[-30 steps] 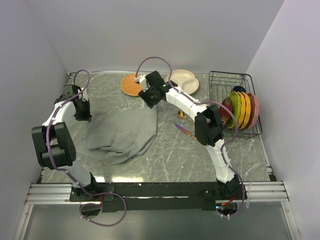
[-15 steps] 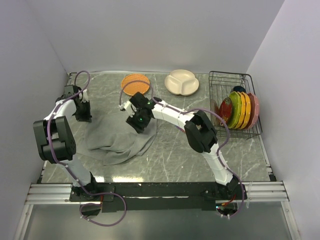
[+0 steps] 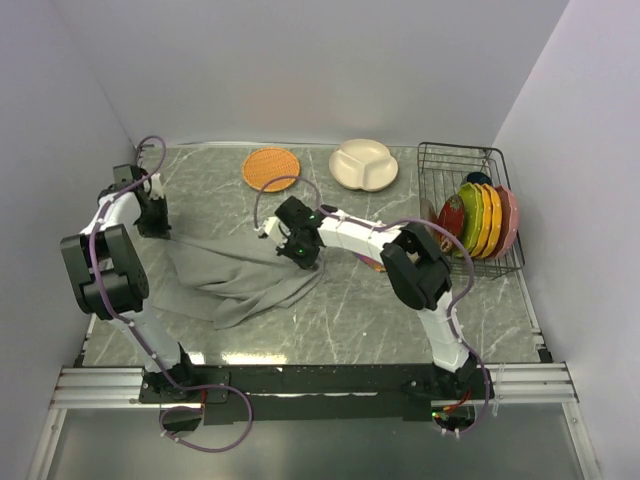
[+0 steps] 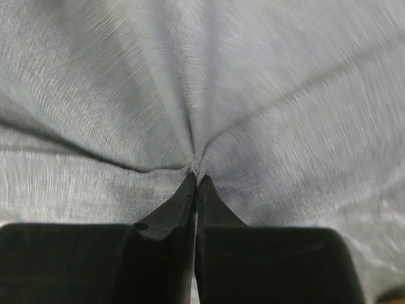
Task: Fold the napkin into a case and place the utensils inside
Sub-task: Pick up the crumpled napkin from the center of the board.
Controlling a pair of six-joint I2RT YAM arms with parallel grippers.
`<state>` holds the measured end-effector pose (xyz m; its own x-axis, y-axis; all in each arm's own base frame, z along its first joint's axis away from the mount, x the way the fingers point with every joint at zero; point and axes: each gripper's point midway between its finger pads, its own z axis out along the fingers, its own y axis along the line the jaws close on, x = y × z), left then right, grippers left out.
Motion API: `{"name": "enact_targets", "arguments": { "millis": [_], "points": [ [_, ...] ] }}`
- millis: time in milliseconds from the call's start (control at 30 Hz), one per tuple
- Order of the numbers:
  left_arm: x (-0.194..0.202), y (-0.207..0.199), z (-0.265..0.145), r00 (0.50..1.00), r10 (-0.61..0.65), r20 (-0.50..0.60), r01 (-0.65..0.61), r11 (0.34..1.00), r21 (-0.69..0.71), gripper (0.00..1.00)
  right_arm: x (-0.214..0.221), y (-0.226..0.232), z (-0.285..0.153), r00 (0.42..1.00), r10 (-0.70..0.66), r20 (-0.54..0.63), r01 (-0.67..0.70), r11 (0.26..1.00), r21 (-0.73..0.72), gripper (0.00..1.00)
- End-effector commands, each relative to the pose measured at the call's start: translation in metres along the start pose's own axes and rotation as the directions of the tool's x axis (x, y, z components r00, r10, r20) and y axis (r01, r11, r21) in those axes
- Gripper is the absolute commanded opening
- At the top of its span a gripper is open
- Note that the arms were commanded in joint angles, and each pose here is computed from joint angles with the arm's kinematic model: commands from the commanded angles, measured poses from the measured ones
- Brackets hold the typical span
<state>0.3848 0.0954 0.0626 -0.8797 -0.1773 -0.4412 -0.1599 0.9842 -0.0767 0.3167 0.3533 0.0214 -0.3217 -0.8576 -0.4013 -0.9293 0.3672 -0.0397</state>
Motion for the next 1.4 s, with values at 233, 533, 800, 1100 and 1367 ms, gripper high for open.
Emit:
{"name": "enact_targets", "arguments": {
  "millis": [233, 533, 800, 1100, 1367],
  "points": [
    [-0.012, 0.038, -0.020, 0.998, 0.040, 0.048, -0.037, 0.997, -0.074, 0.01, 0.084, -0.041, -0.071, 0.984, 0.151, -0.094, -0.152, 0.988, -0.004, 0.00],
    [-0.006, 0.033, -0.036, 0.995, 0.072, 0.069, -0.068, 0.996, -0.054, 0.01, 0.107, -0.081, -0.092, 0.917, 0.391, -0.078, -0.388, 0.920, 0.056, 0.13],
    [0.005, -0.004, -0.037, 0.992, 0.109, 0.069, -0.110, 0.994, 0.018, 0.01, 0.019, -0.108, -0.112, 0.944, 0.308, 0.120, -0.324, 0.933, 0.154, 0.67],
    [0.013, -0.004, -0.037, 0.994, 0.086, 0.061, -0.086, 0.996, 0.004, 0.01, -0.037, -0.075, -0.059, 0.985, 0.102, 0.136, -0.132, 0.964, 0.233, 0.45],
    [0.012, -0.002, -0.039, 0.994, 0.089, 0.059, -0.089, 0.996, -0.009, 0.01, -0.049, -0.046, -0.014, 0.994, 0.065, 0.091, -0.080, 0.981, 0.175, 0.60]
  ]
}}
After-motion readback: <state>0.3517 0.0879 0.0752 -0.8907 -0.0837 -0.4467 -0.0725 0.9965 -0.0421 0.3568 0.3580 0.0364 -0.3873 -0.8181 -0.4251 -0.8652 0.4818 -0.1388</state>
